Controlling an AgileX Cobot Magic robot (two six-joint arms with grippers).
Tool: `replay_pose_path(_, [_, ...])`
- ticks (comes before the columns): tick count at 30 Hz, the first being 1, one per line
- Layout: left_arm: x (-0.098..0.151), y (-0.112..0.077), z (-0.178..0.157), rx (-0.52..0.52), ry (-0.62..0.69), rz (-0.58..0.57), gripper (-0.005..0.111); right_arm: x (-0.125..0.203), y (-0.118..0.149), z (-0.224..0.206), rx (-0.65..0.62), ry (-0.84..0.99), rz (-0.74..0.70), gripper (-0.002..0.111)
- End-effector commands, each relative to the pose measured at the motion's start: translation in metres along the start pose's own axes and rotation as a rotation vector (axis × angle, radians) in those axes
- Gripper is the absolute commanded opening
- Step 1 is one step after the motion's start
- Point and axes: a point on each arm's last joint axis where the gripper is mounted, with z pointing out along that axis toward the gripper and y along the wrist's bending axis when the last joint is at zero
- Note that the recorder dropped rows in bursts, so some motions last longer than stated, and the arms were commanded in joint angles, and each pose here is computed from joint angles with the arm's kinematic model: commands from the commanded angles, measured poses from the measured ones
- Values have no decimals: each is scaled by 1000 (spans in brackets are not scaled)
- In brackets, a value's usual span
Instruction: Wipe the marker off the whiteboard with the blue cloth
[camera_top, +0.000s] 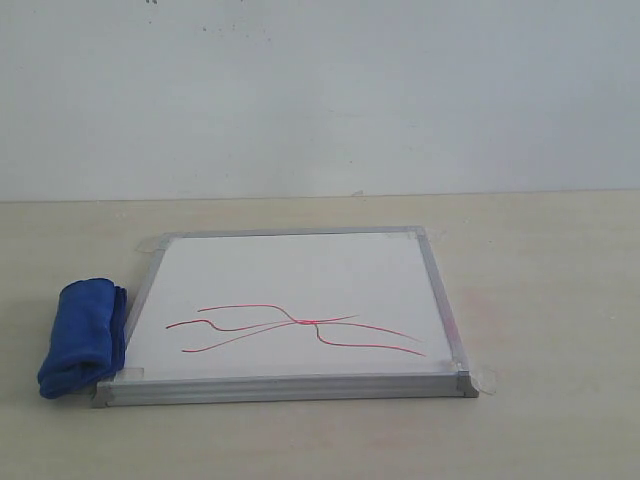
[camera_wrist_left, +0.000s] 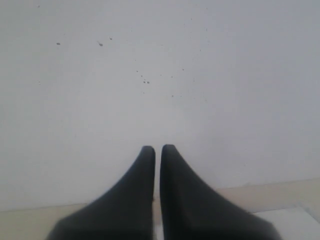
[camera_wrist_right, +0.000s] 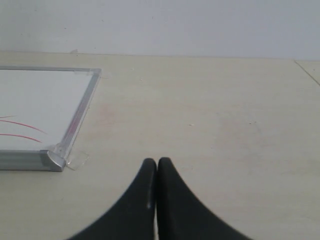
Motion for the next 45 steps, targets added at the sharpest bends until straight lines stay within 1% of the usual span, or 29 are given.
replay_pose_path(1, [-6,0,1,-4,-43,-10,4,-1,0,0,5,-8,1,0])
replay_pose_path(8, [-7,1,2,-3,-43,-65,4,-1,0,0,5,-8,1,0])
replay_pose_path(12, [-19,2,10,-9,-52,-176,4,-1,0,0,5,-8,1,0])
replay_pose_path(15, [-31,2,19,-10,-83,-178,4,-1,0,0,5,-8,1,0])
replay_pose_path(17, [-37,3,26,-16,-133,-145,4,-1,0,0,5,-8,1,0])
replay_pose_path(18, [-40,3,29,-22,-174,-111,4,-1,0,0,5,-8,1,0])
replay_pose_path(20, [-43,4,37,-28,-209,-91,4,-1,0,0,5,-8,1,0])
replay_pose_path(22, [-45,4,45,-28,-196,-91,4,-1,0,0,5,-8,1,0])
replay_pose_path(23, [-45,4,50,-27,-164,-91,4,-1,0,0,5,-8,1,0])
replay_pose_path(27, [-43,2,71,-11,47,-93,4,-1,0,0,5,-8,1,0])
replay_pose_path(33, [-62,0,96,13,277,-94,4,-1,0,0,5,-8,1,0])
replay_pose_path(34, [-66,-1,99,16,307,-89,4,-1,0,0,5,-8,1,0])
replay_pose_path(35, [-71,-1,104,21,378,-76,4,-1,0,0,5,-8,1,0])
replay_pose_path(38, [-77,0,113,16,477,-40,4,-1,0,0,5,-8,1,0])
replay_pose_path(41, [-79,4,122,-26,585,-58,4,-1,0,0,5,-8,1,0])
replay_pose_path(42, [-79,8,128,-72,646,-57,4,-1,0,0,5,-8,1,0])
replay_pose_path(43, [-79,11,132,-99,669,-46,4,-1,0,0,5,-8,1,0])
replay_pose_path(44, [-77,19,139,-148,705,-28,4,-1,0,0,5,-8,1,0])
replay_pose_path(45, [-75,22,142,-167,726,-33,4,-1,0,0,5,-8,1,0])
